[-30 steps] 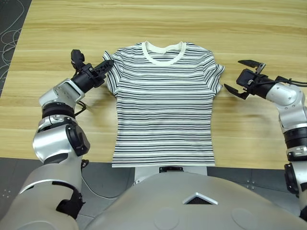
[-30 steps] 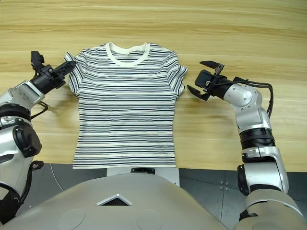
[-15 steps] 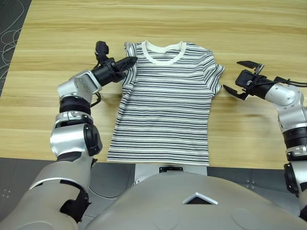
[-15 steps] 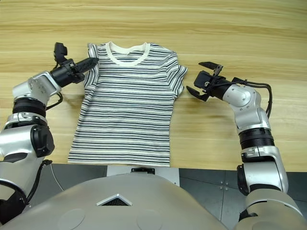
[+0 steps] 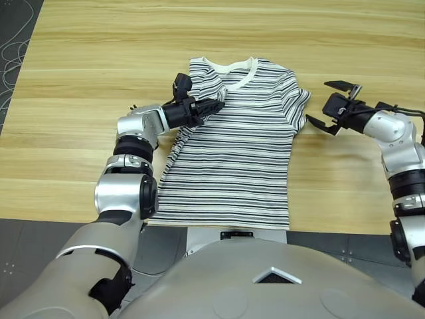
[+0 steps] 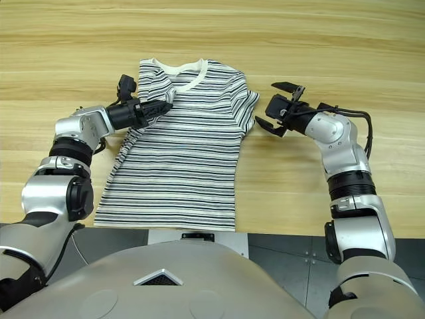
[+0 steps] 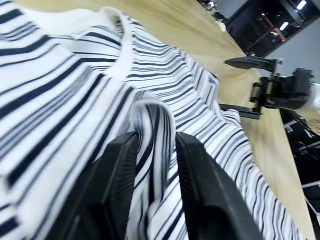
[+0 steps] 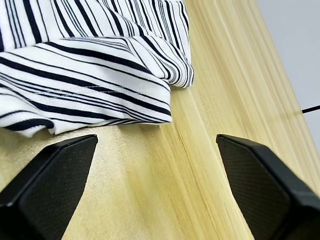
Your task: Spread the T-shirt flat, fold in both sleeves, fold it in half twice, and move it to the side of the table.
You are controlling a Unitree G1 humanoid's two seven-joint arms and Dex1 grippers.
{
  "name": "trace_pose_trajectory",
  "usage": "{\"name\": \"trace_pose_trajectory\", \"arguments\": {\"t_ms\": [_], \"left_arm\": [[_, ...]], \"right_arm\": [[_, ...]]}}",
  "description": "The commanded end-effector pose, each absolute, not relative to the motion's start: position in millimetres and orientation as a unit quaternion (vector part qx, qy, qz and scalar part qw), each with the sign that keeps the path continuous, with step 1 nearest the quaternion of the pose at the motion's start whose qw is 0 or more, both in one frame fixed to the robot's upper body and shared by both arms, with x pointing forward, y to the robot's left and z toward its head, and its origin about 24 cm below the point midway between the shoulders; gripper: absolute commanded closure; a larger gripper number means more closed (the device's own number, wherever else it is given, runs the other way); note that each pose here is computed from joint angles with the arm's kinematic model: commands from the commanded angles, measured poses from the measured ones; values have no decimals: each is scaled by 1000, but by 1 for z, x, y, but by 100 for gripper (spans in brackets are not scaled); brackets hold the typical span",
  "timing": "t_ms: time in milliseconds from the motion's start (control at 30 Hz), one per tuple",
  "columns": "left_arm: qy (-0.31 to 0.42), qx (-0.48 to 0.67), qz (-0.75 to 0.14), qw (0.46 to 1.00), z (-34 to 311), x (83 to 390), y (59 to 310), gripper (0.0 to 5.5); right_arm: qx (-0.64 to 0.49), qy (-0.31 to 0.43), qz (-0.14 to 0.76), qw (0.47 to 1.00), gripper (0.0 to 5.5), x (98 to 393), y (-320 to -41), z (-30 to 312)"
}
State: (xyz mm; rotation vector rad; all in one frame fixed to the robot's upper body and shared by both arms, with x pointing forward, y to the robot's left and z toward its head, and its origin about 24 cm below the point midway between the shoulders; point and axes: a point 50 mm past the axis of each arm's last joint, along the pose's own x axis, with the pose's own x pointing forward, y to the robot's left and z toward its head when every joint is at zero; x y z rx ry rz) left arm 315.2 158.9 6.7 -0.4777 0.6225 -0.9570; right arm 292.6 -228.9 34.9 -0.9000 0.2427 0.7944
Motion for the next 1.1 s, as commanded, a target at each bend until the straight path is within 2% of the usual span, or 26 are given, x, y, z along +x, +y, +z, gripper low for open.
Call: {"name": "trace_pose_trajectory", "arguments": {"t_ms": [33,133,200,267,400,467,533,767,1100], "left_arm": [[287,-225,-489,793,12,310,149,348],[278,-233,-493,791,17,308,147,301],[255,-239,-463,814,23,316,155,270],[213,-255,-437,836,35,325,168,270],[118,-274,-365,882,54,340,197,270],[117,-279,-335,893,50,341,203,270],[122,-281,-321,896,44,341,204,270],[131,-287,-312,896,37,341,203,266],[138,-292,-321,890,35,340,198,266]], "right_arm": [[-425,104,380,815,109,297,-223,37],[-420,102,379,819,109,299,-221,37],[-401,104,371,831,109,303,-221,37],[-344,116,369,855,109,309,-223,38],[-92,154,379,908,109,322,-228,46],[37,172,384,906,109,330,-234,56],[106,191,382,898,109,334,-239,62],[103,257,404,872,1,331,-233,52],[74,295,401,864,1,322,-223,22]]}}
